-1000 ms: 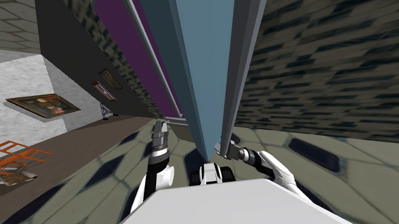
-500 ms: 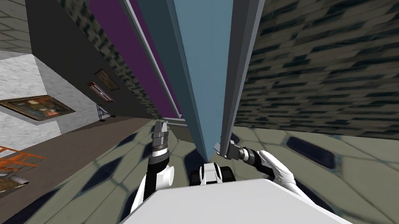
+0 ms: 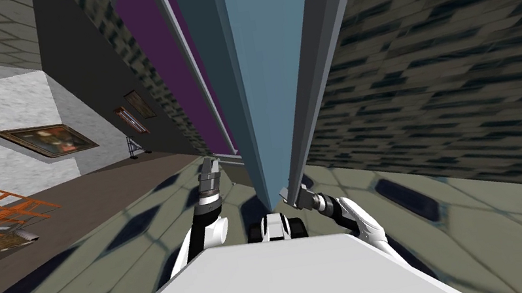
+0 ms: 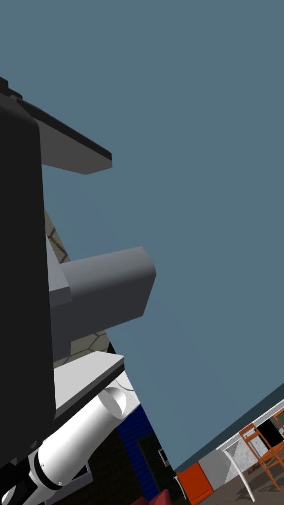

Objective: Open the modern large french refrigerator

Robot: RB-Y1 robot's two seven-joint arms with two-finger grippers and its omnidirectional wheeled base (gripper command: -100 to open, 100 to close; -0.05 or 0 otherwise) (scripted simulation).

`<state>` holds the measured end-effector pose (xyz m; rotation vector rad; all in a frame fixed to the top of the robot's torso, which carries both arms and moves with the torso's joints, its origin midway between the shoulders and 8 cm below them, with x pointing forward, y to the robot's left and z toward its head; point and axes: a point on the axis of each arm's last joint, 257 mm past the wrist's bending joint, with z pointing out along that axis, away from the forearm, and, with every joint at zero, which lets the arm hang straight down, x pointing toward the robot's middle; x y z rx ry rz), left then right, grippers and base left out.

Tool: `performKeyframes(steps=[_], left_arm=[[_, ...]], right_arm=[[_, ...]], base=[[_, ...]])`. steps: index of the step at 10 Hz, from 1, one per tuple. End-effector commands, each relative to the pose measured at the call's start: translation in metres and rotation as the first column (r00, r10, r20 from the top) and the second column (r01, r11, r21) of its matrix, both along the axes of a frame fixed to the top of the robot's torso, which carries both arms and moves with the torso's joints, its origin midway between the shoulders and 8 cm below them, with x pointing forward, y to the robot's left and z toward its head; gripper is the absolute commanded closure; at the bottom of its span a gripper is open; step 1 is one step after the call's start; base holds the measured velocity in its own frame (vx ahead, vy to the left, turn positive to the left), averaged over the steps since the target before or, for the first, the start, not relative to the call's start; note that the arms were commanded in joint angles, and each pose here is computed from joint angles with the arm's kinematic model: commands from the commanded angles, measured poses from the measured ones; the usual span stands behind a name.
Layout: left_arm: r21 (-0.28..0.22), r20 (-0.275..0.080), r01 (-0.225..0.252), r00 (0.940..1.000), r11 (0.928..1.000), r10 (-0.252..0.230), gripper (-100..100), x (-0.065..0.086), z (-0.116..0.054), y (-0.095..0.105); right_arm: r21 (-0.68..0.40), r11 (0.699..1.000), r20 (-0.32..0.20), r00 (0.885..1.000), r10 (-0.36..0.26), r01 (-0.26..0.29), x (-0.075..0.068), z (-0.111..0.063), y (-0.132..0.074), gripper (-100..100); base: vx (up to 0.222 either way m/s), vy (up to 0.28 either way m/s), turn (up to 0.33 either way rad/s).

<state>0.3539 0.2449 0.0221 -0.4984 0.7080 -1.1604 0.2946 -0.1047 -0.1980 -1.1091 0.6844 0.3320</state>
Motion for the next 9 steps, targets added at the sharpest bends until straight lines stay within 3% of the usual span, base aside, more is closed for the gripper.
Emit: performKeyframes(steps=[1, 9], left_arm=[[0.000, 0.000, 0.000, 1.0000, 1.0000, 0.000, 0, 0.000, 0.000, 0.000], [0.000, 0.000, 0.000, 1.0000, 1.0000, 0.000, 0, 0.000, 0.000, 0.000]], right_arm=[[0.004, 1.000, 0.000, 1.000, 0.000, 0.000, 0.012, 0.015, -0.006, -100], [0.007, 1.000, -0.001, 1.000, 0.000, 0.000, 0.019, 0.026, -0.009, -100]], base=[[-0.054, 0.018, 0.002], [-0.014, 0.003, -0.002]])
